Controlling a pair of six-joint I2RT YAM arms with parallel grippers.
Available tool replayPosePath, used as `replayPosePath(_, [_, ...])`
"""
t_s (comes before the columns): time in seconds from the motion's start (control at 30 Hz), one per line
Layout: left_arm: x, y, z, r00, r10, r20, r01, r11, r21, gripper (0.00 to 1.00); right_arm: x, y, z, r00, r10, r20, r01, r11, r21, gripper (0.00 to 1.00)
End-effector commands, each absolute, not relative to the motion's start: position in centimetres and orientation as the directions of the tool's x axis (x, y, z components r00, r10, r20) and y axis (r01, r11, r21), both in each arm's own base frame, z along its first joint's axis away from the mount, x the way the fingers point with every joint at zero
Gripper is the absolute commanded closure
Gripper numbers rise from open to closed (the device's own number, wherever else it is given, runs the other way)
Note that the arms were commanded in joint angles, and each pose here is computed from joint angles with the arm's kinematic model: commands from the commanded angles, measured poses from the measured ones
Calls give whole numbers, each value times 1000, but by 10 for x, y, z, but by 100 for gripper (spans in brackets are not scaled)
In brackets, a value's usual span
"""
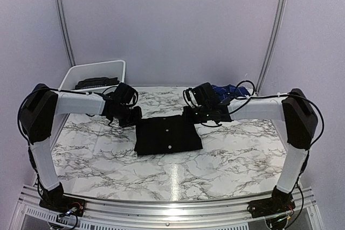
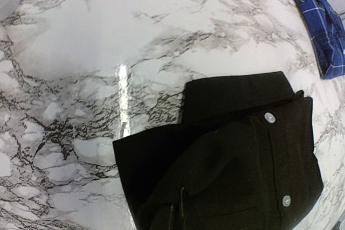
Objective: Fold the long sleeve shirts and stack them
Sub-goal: Fold the 2/3-rectangle-folded shirt at the center of the board, then pick up the square-folded shirt from the center of the board.
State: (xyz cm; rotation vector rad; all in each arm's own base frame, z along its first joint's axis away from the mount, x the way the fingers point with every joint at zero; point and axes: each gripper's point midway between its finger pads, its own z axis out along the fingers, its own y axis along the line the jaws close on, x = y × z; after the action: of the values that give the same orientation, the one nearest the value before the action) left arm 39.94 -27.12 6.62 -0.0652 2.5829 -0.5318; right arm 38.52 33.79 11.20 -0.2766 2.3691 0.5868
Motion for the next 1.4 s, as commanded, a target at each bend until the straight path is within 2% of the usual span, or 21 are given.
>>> replayPosePath(0.0, [410,-277,74,-884,-125,-450,78,910,-407,97,364,372,115,-730,-164,-664,-431,864,261,82])
replayPosePath(0.2, [414,-279,62,-904,-114,-412,78,904,-421,93,360,407,81,-731,-267,-628,-486,850,204,75])
replayPosePath(0.33, [420,-278,60,-910,-106,-402,80,904,-420,86,366,401,34,-772,-306,-557,-438,891,118,73])
replayPosePath(0.43, [422,-273,66,-908,-114,-403,73,904,-422,76,366,395,13,-801,-309,-512,-413,905,100,67])
replayPosePath(0.53, [418,-268,78,-903,-116,-414,79,902,-425,64,363,397,24,-801,-299,-519,-420,898,132,57])
replayPosePath(0.67, [403,-263,86,-907,-119,-404,80,893,-443,44,371,390,71,-788,-227,-573,-416,882,223,43])
replayPosePath(0.73, [393,-260,90,-910,-124,-396,78,886,-457,39,377,378,93,-780,-190,-596,-408,877,255,38])
replayPosePath(0.87, [372,-260,85,-927,-117,-358,77,871,-485,34,383,348,130,-774,-114,-622,-399,852,340,32])
replayPosePath(1.07, [349,-274,72,-950,-82,-302,92,850,-520,28,382,290,113,-820,-56,-570,-318,872,373,31])
replayPosePath(1.37, [334,-289,44,-964,-39,-262,96,872,-480,27,362,277,78,-860,-58,-507,-292,871,395,32])
